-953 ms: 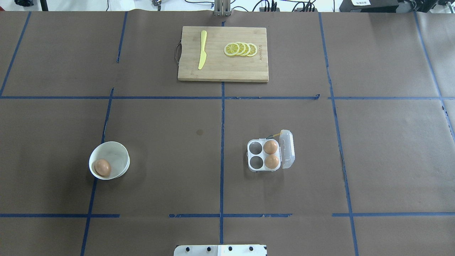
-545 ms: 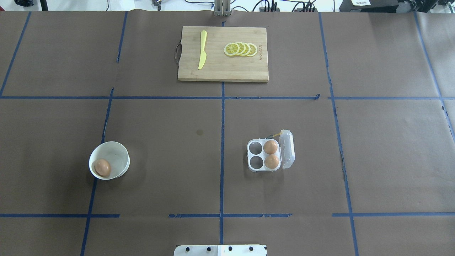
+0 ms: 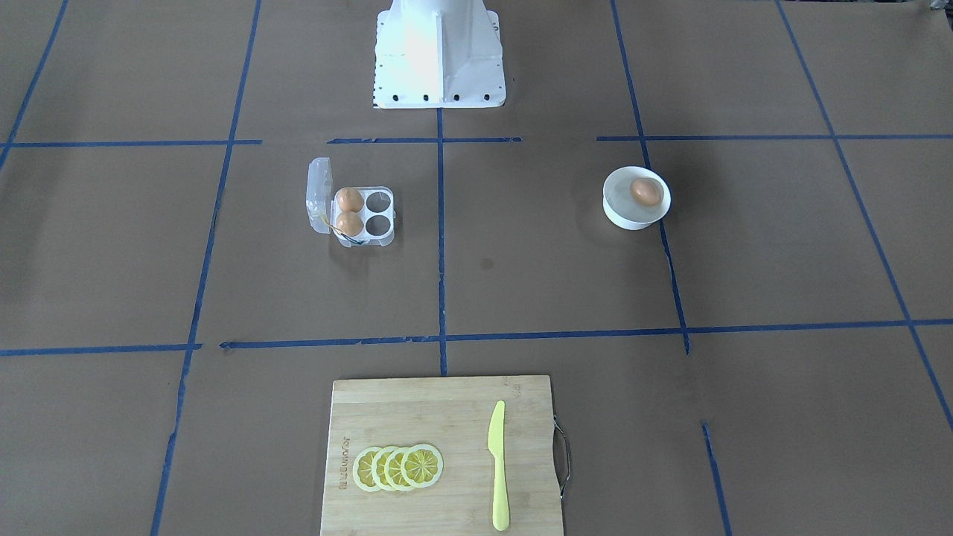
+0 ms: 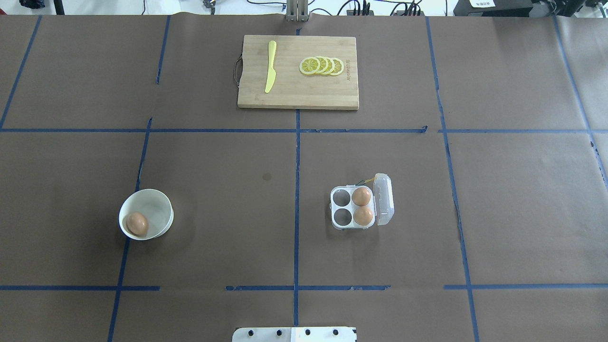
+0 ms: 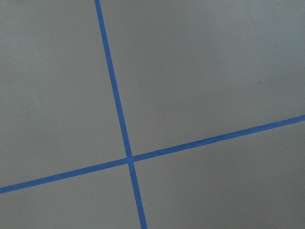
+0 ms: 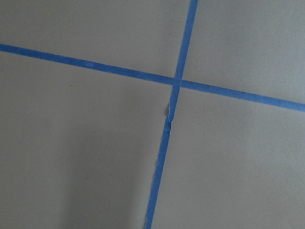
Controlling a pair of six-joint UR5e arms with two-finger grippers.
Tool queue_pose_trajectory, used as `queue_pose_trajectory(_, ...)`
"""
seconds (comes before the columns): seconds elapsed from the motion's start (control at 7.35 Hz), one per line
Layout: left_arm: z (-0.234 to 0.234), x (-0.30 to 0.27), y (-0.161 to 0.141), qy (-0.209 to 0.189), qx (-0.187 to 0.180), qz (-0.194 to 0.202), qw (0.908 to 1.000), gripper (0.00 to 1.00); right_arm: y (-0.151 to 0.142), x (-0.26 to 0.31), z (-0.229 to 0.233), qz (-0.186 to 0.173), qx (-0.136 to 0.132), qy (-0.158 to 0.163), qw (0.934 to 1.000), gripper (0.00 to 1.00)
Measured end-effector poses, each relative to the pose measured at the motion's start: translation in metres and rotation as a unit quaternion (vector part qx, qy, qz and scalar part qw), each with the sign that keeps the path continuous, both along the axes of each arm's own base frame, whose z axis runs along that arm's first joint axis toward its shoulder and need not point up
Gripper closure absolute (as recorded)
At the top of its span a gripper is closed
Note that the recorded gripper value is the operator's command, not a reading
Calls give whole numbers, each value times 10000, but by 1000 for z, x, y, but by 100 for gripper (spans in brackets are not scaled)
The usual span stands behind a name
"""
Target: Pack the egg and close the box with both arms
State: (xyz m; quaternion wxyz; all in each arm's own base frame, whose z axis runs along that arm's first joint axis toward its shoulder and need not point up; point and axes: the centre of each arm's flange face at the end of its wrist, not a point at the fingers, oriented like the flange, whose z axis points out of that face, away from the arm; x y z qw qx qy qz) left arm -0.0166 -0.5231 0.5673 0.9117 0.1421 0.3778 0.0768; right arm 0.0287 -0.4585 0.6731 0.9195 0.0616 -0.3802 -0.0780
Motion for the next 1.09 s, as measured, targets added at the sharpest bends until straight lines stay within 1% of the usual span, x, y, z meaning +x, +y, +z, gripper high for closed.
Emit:
queue_pose_trajectory(0.14,-2,10,-1,17,-9,71,10000,0,0,0,0,0,1,-1,10000,0)
queue_pose_trajectory(0.41,-14,37,-2,136,-175,84,9997,0,0,0,0,1,-3,-1,10000,0)
queue_pose_trajectory(0.54,-25,53,0,252,-216,152,9993,0,0,0,0,2,-7,-1,10000,0)
queue_pose_trajectory(0.68,-37,69,4,493,-281,280,9980,0,0,0,0,5,-10,-1,10000,0)
queue_pose_trajectory(0.82,-51,86,9,751,-465,338,9955,0,0,0,0,9,-12,-1,10000,0)
queue_pose_trajectory(1.09,-79,129,21,1041,-999,242,9892,0,1,0,2,11,-28,-1,10000,0)
